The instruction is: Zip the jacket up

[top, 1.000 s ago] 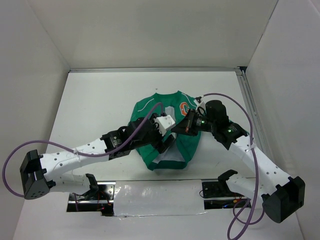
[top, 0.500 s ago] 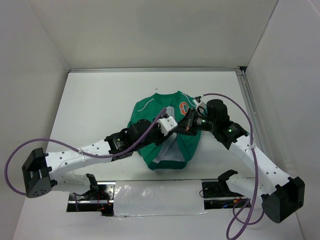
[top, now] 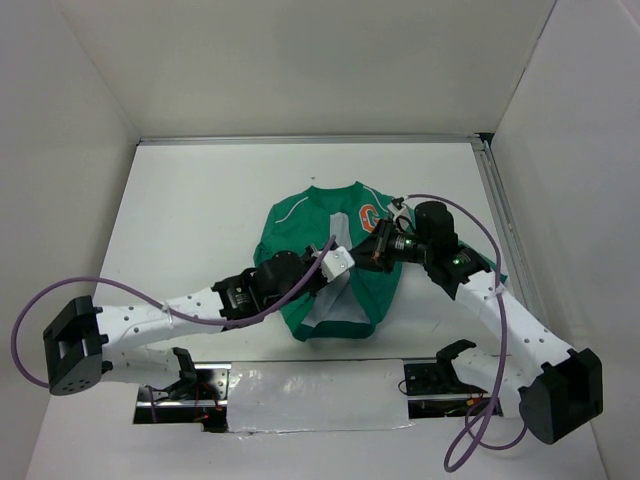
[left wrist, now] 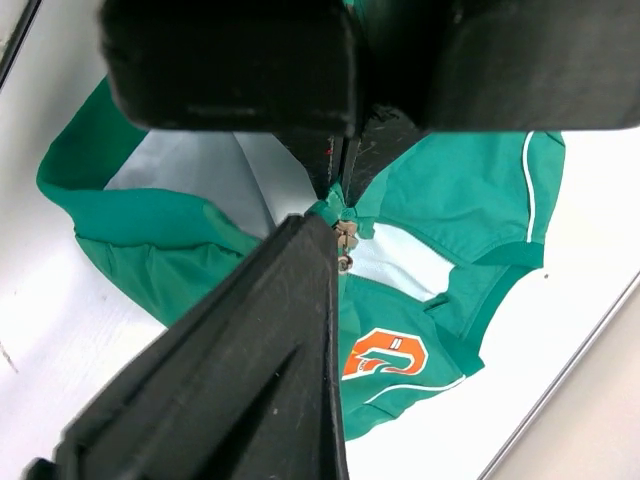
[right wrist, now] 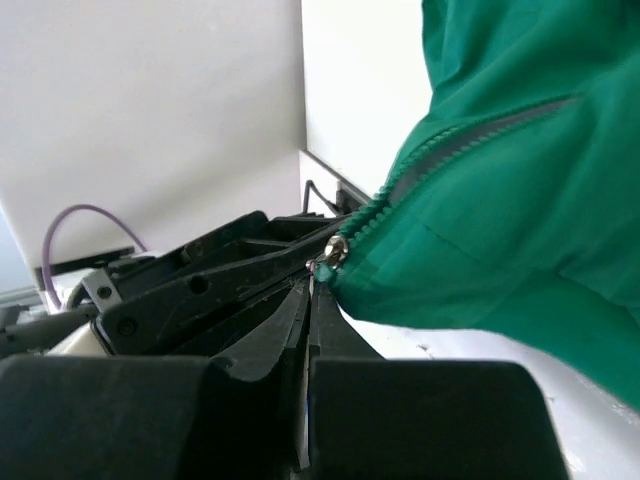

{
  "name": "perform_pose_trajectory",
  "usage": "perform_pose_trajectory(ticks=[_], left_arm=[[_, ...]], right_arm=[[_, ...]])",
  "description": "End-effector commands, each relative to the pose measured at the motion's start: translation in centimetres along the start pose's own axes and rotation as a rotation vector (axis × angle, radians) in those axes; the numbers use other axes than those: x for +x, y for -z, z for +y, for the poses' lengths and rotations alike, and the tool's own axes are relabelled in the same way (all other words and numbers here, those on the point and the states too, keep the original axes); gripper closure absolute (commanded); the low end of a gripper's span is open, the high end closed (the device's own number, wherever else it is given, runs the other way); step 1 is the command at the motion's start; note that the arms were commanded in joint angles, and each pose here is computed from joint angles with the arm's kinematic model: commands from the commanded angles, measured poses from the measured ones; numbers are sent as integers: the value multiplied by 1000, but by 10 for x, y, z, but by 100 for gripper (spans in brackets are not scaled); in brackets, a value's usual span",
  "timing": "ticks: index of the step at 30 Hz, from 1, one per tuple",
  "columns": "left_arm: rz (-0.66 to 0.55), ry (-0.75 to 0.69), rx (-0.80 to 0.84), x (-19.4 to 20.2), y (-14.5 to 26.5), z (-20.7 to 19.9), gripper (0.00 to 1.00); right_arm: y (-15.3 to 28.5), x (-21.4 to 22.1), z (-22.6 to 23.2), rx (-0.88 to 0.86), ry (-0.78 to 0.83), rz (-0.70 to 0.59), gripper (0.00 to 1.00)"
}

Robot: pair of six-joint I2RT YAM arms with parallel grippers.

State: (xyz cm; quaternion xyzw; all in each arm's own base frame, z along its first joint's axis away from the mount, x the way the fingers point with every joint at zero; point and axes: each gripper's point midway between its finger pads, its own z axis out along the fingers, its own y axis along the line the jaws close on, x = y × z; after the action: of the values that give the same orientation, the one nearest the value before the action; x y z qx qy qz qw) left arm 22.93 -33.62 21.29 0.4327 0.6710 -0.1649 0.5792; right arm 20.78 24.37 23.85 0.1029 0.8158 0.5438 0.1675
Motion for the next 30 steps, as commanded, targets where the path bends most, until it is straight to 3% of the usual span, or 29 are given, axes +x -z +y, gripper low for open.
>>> perform_pose_trajectory(ticks=[1,7,11,16,19,25,30], left_arm=[[-108,-22,20,-26,9,-7,100],[-123,-60,-9,-18,7,-7,100],[-140,-100,31,-23,6,-22,100],[-181,-113,70,-35,11,-37,100],[-232,-116,75,-47,20,-38,100],[-351,-78,176,-77,52,-45,100],[-413,-70,216,-88,70,-47,100]], right_arm=[[2,-30,10,-91,-57,-83,100],[10,-22,13,-63,-44,6,100],[11,-41,-6,57,-16,-130,100],[-2,-54,-20,106,43,-136,100],[-7,-64,-39,229,82,-132,100],[-12,-95,-74,417,176,-289,100],[-23,-97,-77,432,262,-313,100]])
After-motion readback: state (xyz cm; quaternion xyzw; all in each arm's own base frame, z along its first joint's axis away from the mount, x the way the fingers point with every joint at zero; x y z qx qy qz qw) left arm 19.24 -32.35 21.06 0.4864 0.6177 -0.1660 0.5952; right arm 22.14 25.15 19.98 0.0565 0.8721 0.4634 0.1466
